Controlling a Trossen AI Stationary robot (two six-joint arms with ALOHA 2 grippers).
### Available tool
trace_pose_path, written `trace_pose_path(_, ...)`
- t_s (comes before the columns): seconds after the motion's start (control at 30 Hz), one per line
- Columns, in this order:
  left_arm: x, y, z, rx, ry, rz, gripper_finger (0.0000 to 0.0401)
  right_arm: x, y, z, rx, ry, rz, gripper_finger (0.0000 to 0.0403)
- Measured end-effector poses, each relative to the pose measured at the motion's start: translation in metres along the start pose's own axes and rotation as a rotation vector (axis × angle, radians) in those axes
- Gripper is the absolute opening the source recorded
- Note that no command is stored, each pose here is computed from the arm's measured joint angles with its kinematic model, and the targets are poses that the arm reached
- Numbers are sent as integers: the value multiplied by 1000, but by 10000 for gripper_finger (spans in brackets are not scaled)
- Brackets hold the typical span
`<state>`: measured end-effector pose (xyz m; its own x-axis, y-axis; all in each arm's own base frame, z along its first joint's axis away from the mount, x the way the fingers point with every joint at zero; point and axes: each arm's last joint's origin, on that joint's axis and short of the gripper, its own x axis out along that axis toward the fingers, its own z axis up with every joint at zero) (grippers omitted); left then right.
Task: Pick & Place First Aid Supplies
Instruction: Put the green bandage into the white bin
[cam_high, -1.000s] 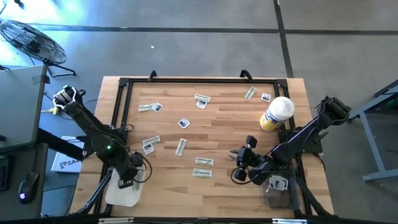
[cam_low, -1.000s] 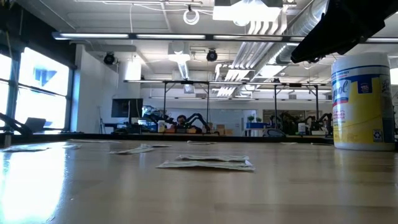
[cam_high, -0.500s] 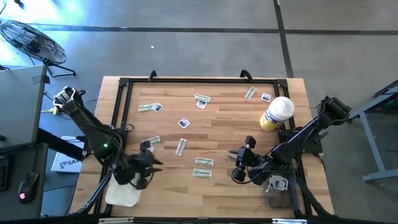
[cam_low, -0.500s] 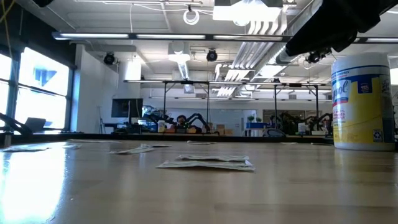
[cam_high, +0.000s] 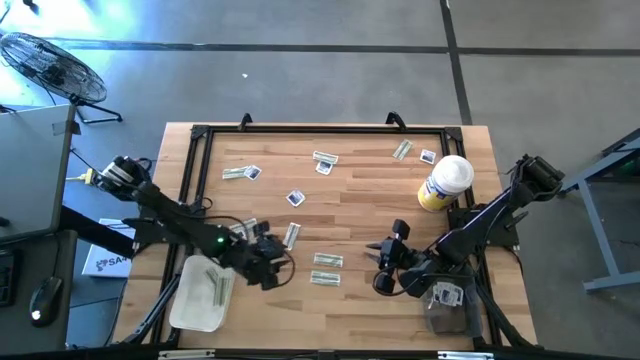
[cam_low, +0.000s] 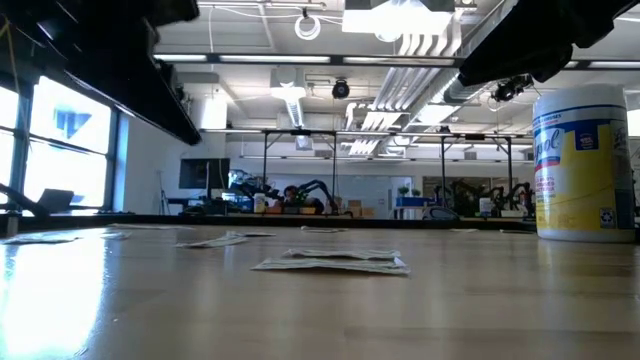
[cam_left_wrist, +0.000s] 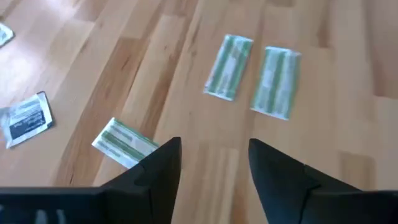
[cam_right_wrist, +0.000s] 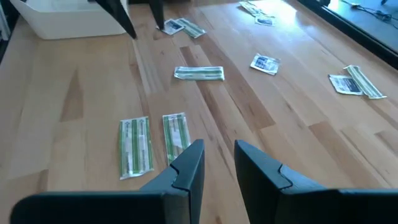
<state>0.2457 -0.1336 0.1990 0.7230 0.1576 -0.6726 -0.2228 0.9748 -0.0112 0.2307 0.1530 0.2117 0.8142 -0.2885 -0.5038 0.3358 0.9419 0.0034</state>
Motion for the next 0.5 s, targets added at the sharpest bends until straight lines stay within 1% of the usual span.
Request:
trace_pose_path(0.17,28,11,-4,-7,79,67,188,0,0,0,0,7,8,82)
trace_pose_path(0.3,46,13,-9,-11,107,98,188,0,0,0,0,7,8,82)
trace_pose_path(0.5,60,10,-19,-14,131,125,188,0,0,0,-2,11,11,82)
